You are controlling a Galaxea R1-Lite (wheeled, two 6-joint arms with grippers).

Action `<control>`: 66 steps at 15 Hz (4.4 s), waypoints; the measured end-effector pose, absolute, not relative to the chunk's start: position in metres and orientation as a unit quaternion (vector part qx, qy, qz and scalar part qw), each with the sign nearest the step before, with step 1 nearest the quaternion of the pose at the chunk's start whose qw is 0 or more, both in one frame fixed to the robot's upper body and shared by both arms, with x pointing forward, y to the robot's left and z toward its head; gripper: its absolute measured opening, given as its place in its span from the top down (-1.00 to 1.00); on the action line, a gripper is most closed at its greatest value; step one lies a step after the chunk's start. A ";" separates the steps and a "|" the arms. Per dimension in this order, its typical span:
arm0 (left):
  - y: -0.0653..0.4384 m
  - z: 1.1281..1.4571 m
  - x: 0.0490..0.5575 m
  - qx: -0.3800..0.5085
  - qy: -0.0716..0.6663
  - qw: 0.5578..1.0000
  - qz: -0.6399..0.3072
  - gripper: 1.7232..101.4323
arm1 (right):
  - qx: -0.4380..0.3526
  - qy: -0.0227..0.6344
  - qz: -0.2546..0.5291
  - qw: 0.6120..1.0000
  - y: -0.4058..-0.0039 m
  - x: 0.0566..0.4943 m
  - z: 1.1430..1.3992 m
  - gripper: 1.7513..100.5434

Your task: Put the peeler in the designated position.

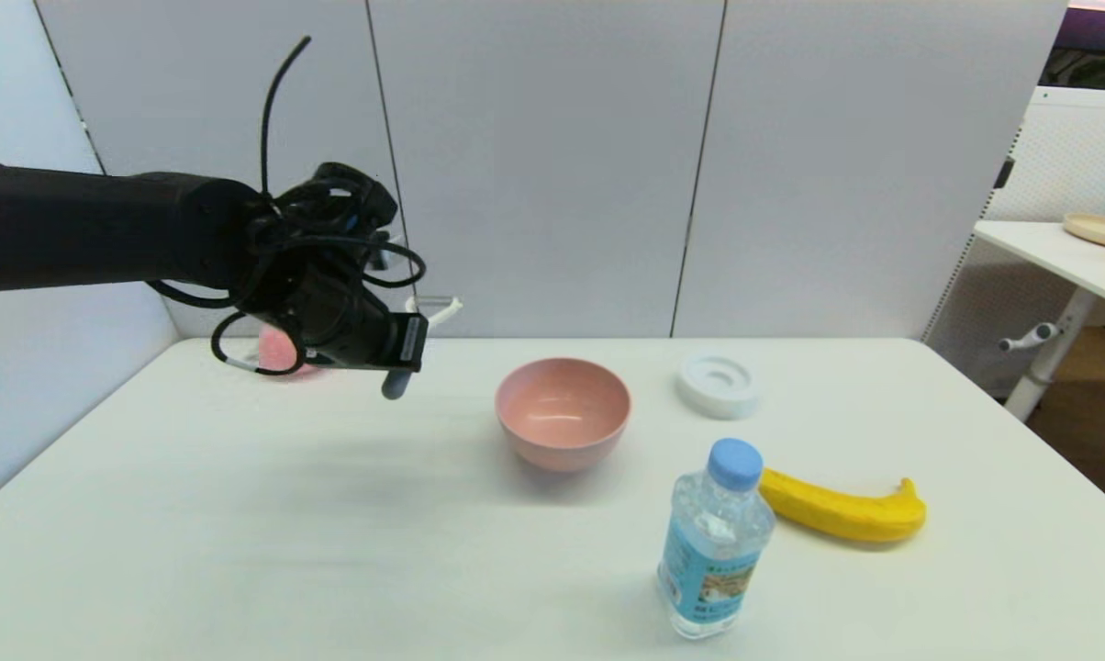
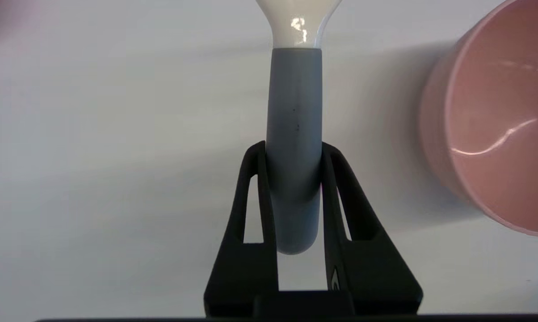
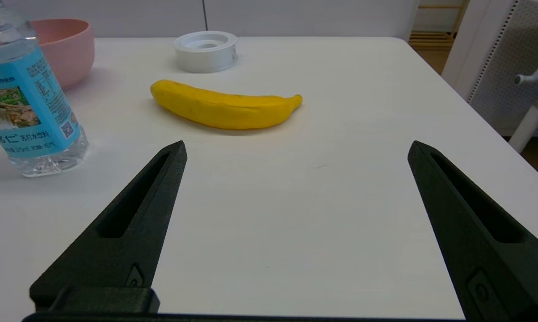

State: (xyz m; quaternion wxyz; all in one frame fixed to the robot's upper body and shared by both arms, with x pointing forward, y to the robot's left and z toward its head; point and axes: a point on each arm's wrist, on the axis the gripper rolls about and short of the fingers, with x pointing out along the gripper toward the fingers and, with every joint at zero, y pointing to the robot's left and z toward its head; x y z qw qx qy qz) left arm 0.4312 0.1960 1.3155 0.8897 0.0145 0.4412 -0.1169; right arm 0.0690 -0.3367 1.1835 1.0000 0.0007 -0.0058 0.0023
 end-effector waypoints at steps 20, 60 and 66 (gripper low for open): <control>0.163 1.237 0.449 -0.023 0.544 0.831 -0.113 0.50 | 0.001 -0.006 0.002 1.000 -0.337 0.069 1.184 -0.95; 0.333 1.185 0.077 0.048 0.053 0.997 -0.004 -0.91 | 0.001 -0.006 0.003 1.000 -0.337 0.069 1.184 -0.95; 0.333 1.183 0.070 -0.010 0.003 1.000 0.013 -0.92 | 0.001 -0.006 0.002 1.000 -0.337 0.069 1.183 -0.95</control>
